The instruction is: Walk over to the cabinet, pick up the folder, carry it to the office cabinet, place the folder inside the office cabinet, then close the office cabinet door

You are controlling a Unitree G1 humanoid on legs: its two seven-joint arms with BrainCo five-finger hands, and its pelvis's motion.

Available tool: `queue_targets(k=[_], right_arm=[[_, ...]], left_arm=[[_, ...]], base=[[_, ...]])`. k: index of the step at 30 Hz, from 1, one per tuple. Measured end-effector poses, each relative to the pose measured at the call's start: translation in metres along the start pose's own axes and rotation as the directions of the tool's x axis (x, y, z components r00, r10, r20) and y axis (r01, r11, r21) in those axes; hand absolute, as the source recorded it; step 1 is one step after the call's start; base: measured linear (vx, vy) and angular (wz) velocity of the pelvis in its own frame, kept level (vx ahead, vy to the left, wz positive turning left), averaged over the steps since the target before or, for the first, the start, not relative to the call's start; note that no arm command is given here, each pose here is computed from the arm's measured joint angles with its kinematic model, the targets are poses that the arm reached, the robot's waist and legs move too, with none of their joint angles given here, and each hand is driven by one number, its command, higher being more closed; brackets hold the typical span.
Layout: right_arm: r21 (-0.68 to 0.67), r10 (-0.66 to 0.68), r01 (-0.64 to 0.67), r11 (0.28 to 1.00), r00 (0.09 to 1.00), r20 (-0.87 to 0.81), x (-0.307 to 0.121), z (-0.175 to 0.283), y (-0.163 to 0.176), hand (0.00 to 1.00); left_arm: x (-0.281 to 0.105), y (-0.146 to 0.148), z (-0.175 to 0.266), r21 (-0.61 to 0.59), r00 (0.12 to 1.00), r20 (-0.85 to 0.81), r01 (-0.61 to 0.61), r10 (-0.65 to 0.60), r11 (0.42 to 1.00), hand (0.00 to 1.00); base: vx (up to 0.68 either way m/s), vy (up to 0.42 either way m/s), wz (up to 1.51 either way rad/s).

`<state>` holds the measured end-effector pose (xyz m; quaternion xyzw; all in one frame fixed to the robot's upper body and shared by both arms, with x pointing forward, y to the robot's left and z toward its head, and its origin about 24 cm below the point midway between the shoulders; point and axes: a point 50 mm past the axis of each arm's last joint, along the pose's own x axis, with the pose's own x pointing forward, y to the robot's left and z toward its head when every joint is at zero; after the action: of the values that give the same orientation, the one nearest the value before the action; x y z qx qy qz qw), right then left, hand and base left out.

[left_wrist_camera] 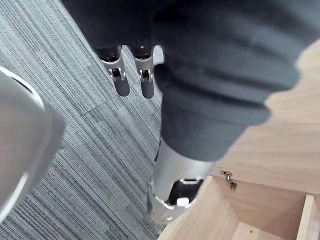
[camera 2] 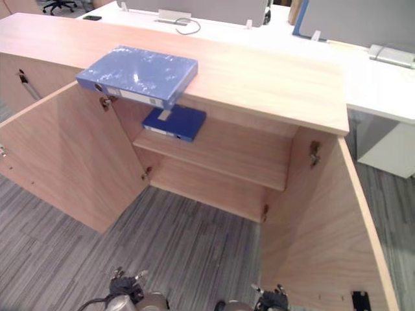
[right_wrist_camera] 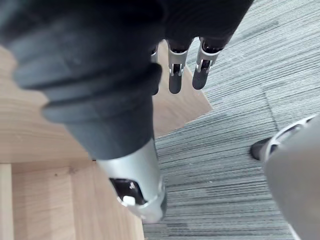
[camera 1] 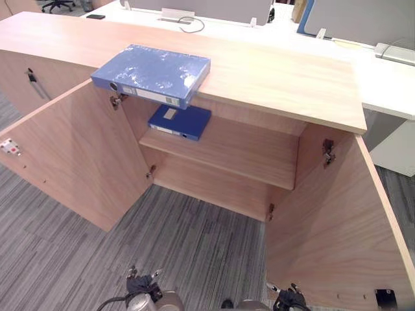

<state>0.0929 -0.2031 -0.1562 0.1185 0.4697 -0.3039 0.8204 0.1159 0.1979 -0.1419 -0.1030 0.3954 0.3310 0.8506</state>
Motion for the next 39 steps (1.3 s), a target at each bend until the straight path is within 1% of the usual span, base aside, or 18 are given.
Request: queue_targets(k=[4,8,13,15,17,21,23,25,31,37,39], right_arm=[[-0.001,-0.008,0.008,1.0,1.0,-0.014,0.0,-0.003,-0.002,0.0],[-0.011,0.006,-0.006,1.0,1.0,-0.008,0.004,0.006,0.006,0.0],[-0.017,0.023,-0.023,1.0,1.0,-0.01,0.005,0.008,0.017,0.0],[-0.014,0.035,-0.035,0.999,0.999,-0.028,0.003,0.003,0.022,0.0],[-0.006,0.026,-0.026,1.0,0.999,-0.034,0.004,0.002,0.019,0.0],[0.013,0.011,-0.01,1.0,0.999,-0.044,0.004,0.001,0.015,0.0],[-0.028,0.0,-0.002,1.0,0.998,-0.064,0.004,-0.005,0.007,0.0],[-0.038,-0.017,0.013,0.999,0.995,-0.098,0.003,-0.014,-0.002,0.0],[-0.015,-0.036,0.034,0.999,0.994,-0.105,0.003,-0.016,-0.012,0.0],[-0.021,-0.004,0.003,1.0,0.997,-0.08,0.004,-0.009,-0.004,0.0],[-0.054,0.013,-0.016,0.998,0.998,-0.062,0.003,-0.007,0.0,0.0]], left_arm=[[0.0,0.004,-0.002,0.012,1.0,-0.014,-0.009,0.01,1.0,0.0],[0.0,0.012,-0.006,0.027,0.999,-0.021,-0.027,0.028,0.999,0.0],[-0.001,0.01,-0.007,0.075,0.999,-0.01,-0.035,0.036,0.997,0.0],[0.005,0.013,0.001,0.158,0.999,0.021,-0.036,0.033,0.987,0.0],[0.006,0.017,-0.001,0.184,0.999,0.008,-0.032,0.031,0.982,0.0],[0.009,0.025,-0.001,0.28,1.0,0.001,-0.003,0.003,0.96,0.0],[0.008,0.021,-0.002,0.299,1.0,-0.005,0.031,-0.031,0.954,0.0],[0.006,0.013,-0.005,0.311,0.998,-0.013,0.069,-0.069,0.948,0.0],[0.005,0.01,-0.009,0.297,0.996,-0.034,0.084,-0.078,0.951,0.0],[0.005,0.011,-0.01,0.186,0.994,-0.068,0.099,-0.088,0.978,0.0],[0.003,0.014,-0.015,0.149,0.992,-0.091,0.099,-0.086,0.984,0.0]], base=[[0.15,0.049,-0.22],[0.11,0.13,-0.38],[0.1,0.267,-0.36],[0.09,0.244,0.04],[0.03,0.155,-0.11],[-0.01,0.065,-0.44],[-0.07,0.008,-0.43],[-0.06,0.046,-0.38],[-0.08,0.093,-0.26],[0.0,0.057,0.1],[0.09,-0.033,0.0]])
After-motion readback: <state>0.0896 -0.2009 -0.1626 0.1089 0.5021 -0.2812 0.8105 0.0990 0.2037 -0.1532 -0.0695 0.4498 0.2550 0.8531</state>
